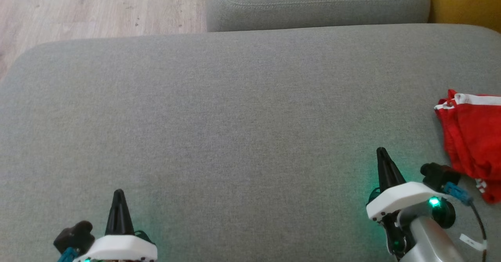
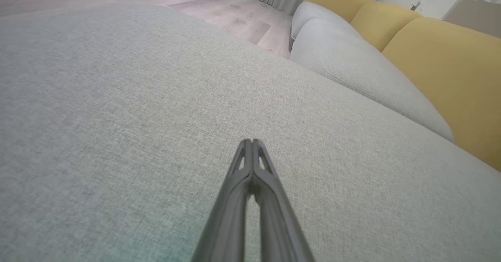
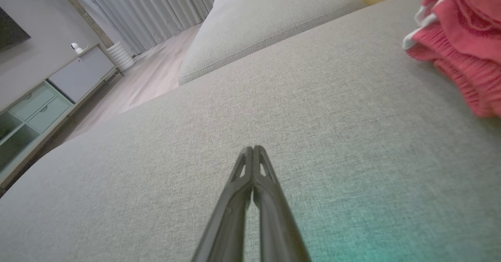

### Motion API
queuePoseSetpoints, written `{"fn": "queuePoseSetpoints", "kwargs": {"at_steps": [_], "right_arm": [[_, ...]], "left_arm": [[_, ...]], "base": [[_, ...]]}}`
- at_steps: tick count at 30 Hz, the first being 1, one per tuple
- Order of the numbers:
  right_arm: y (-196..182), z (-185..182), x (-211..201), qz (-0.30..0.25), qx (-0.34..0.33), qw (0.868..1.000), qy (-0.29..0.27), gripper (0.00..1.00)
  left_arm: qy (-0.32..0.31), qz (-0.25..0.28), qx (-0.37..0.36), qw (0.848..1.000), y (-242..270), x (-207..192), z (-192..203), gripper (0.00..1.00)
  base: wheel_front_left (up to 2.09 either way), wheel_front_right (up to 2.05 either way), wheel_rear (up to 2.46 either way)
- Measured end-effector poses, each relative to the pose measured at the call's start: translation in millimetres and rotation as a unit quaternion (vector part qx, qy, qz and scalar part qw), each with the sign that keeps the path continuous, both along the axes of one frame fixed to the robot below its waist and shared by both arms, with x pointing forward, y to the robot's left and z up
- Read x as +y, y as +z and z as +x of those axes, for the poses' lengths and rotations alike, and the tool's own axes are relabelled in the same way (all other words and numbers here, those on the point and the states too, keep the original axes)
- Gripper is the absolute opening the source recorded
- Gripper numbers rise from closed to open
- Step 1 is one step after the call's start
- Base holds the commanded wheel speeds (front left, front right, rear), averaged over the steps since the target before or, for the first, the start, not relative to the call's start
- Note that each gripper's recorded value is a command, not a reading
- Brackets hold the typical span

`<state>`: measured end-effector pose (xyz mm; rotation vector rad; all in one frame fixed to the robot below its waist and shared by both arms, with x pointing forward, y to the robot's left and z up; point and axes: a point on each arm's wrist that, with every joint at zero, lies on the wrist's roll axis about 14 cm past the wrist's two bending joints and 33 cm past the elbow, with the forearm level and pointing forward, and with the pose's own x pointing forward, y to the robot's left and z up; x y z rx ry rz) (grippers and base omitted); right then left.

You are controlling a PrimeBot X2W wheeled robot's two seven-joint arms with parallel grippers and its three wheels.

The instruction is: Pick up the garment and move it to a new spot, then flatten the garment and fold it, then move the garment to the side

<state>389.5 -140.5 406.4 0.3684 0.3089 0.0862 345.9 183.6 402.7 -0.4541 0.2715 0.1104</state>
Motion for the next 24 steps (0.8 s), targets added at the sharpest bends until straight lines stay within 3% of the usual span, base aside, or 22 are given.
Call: {"fn": "queuePoseSetpoints", "kwargs": {"at_steps": [24], "right_arm": [[15,3,-16,0.124,0.0,0.99,-0.067,0.0]], "left_arm": [[0.041,-0.118,-0.006,0.992,9,5,5,0.0]], "base": [[0.0,0.0,0.0]]}}
